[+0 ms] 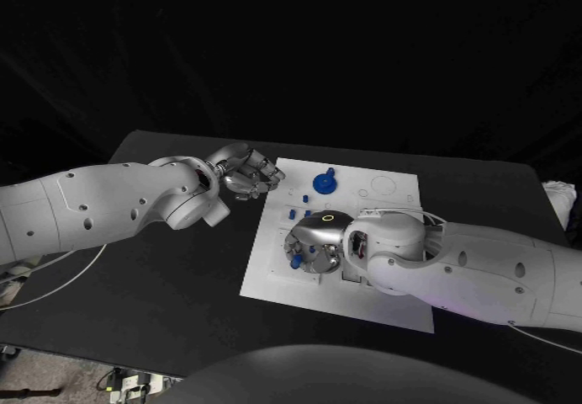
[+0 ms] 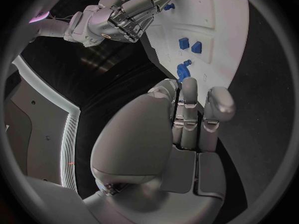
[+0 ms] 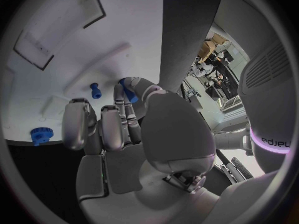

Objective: Assemble the parts on the task board

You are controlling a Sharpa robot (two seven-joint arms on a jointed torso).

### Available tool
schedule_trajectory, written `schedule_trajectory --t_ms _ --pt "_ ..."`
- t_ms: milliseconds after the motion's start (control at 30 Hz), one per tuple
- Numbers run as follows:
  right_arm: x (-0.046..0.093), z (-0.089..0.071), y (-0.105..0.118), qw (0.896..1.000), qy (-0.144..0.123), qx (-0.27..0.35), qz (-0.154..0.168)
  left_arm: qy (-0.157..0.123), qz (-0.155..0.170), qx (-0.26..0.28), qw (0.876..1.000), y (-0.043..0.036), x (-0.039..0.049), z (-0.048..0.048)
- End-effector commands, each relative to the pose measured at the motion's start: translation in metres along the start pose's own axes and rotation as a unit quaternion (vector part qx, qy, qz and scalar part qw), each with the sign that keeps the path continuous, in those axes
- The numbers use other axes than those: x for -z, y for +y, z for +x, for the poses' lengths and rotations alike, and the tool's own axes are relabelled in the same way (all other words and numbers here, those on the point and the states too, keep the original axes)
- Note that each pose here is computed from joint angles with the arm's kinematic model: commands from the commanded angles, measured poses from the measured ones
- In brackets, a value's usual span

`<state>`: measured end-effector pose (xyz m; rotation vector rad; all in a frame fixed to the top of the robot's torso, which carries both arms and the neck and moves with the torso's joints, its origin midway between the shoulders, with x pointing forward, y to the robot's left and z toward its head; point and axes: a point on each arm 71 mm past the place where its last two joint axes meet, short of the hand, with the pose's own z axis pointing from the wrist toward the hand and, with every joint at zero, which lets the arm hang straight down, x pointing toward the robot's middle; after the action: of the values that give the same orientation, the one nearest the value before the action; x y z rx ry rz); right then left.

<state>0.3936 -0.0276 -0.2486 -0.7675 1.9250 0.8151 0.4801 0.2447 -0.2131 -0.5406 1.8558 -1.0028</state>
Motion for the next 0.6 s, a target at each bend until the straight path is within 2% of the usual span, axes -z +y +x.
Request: schedule_trajectory --t_ms 33,433,600 --pt "0.0003 0.0018 -0.0002 1.000 0.007 0.010 0.004 0.003 0.004 0.004 1.000 -0.0016 -0.0007 0.0014" --pt "0.0016 0.0014 0.0001 1.000 -0.001 0.007 0.001 0.005 0.004 0.005 1.000 -0.0017 -0.0011 0.0023" --pt "0.0053 -0.0006 -0.0019 1.000 -0.022 0.002 -0.001 0.007 0.003 0.005 1.000 -0.0017 -0.0010 0.0026"
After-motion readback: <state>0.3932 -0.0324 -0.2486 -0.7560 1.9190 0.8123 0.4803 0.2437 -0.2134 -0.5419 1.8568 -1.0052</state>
